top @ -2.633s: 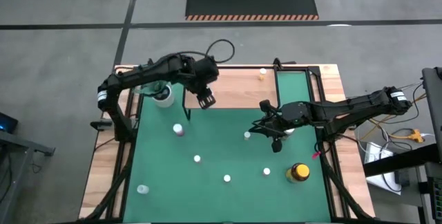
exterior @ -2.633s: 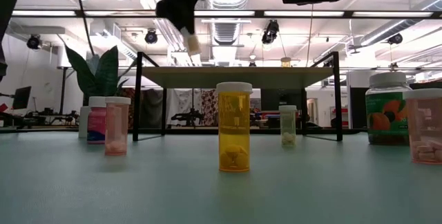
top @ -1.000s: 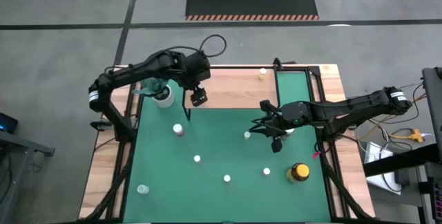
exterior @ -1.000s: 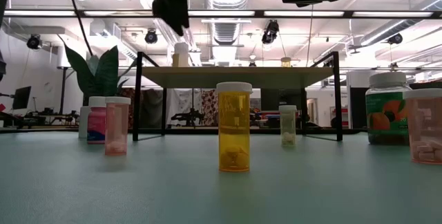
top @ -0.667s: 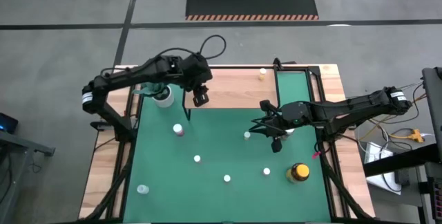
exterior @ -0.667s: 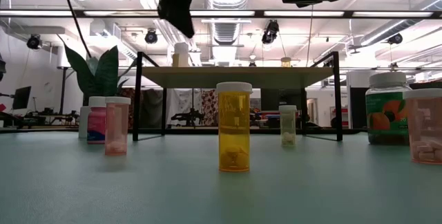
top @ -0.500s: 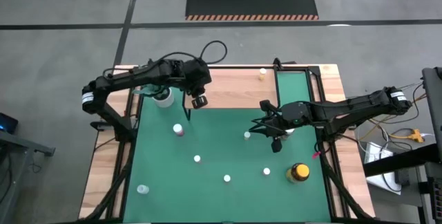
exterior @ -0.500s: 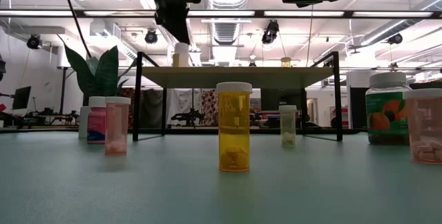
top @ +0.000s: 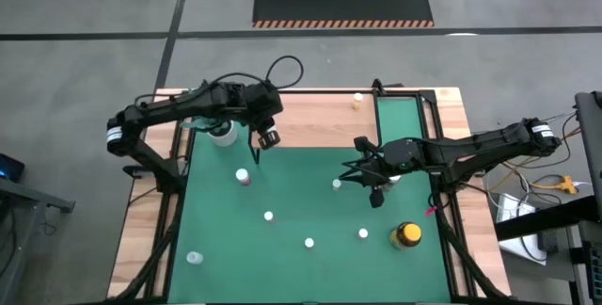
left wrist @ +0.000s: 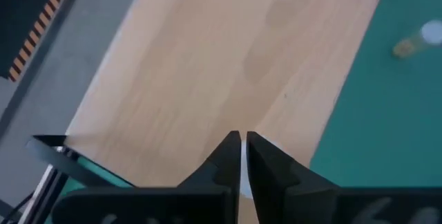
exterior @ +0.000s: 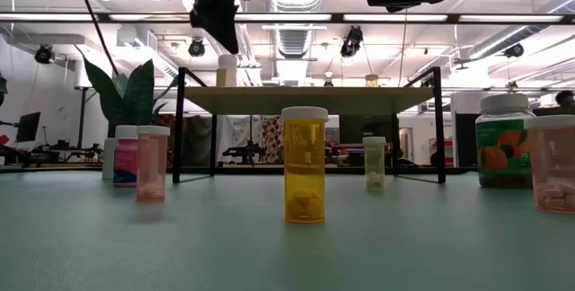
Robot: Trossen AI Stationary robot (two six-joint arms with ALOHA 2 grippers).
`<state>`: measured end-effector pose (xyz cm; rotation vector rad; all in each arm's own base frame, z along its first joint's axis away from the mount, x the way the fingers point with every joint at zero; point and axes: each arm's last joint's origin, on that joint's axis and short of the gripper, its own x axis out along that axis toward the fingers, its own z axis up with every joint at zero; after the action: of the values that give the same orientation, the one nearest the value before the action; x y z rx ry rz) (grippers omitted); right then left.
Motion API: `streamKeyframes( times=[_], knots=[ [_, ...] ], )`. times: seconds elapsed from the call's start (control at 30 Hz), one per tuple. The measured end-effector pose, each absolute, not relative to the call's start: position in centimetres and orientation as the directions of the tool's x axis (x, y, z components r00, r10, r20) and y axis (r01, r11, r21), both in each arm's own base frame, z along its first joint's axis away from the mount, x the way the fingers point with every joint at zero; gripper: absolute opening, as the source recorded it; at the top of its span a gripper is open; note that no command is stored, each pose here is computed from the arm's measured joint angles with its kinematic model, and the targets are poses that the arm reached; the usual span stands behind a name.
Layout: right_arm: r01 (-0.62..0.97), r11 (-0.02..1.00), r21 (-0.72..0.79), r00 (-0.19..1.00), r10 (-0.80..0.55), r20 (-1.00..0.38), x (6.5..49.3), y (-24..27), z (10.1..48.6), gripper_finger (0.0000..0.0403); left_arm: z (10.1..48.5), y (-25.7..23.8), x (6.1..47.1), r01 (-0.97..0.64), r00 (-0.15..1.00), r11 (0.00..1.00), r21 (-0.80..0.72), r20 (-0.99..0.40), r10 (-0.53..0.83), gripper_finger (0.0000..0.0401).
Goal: Pick and place medicine bottles onto shelf by color
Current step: Put the top white pill bottle on the shelf, then put the left pink pill bottle on the shelf
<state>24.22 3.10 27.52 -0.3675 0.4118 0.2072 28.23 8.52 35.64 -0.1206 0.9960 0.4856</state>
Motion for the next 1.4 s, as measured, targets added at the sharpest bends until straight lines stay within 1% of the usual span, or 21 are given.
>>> streamKeyframes(
  times=[0.07, 0.23, 0.43, 0.6, 0.9, 1.07, 1.17, 1.4],
  knots=[
    [-0.266, 0.917, -0.297, 0.897, 0.122, -0.426, 24.2, 3.1, 27.5, 0.0009, 36.3, 8.3, 27.9, -0.453, 0.466, 0.883, 0.126, -0.811, 0.355, 0.0008],
    [-0.264, 0.920, -0.291, 0.896, 0.122, -0.427, 24.2, 3.1, 27.5, 0.0009, 36.6, 7.2, 28.0, -0.422, 0.505, 0.899, 0.117, -0.793, 0.340, 0.0008],
    [-0.261, 0.922, -0.284, 0.895, 0.122, -0.429, 24.2, 3.1, 27.4, 0.0009, 35.2, 6.2, 28.3, -0.385, 0.478, 0.914, 0.127, -0.820, 0.315, 0.0008],
    [-0.262, 0.922, -0.285, 0.895, 0.122, -0.429, 24.2, 3.1, 27.4, 0.0009, 34.3, 6.2, 28.2, -0.434, 0.442, 0.893, 0.121, -0.835, 0.328, 0.0008],
    [-0.260, 0.924, -0.282, 0.896, 0.122, -0.428, 24.2, 3.1, 27.4, 0.0009, 34.7, 6.2, 27.8, -0.451, 0.430, 0.885, 0.115, -0.841, 0.328, 0.0008],
    [-0.257, 0.927, -0.274, 0.896, 0.122, -0.428, 24.2, 3.1, 27.4, 0.0009, 35.7, 5.8, 27.2, -0.463, 0.469, 0.882, 0.091, -0.819, 0.331, 0.0008],
    [-0.257, 0.927, -0.273, 0.895, 0.122, -0.429, 24.2, 3.1, 27.4, 0.0009, 36.0, 5.0, 27.2, -0.463, 0.515, 0.884, 0.059, -0.794, 0.323, 0.0008],
    [-0.240, 0.942, -0.232, 0.894, 0.122, -0.432, 24.2, 3.1, 27.1, 0.0009, 36.8, 0.1, 28.2, -0.326, 0.700, 0.945, 0.026, -0.665, 0.260, 0.0008]
  ],
)
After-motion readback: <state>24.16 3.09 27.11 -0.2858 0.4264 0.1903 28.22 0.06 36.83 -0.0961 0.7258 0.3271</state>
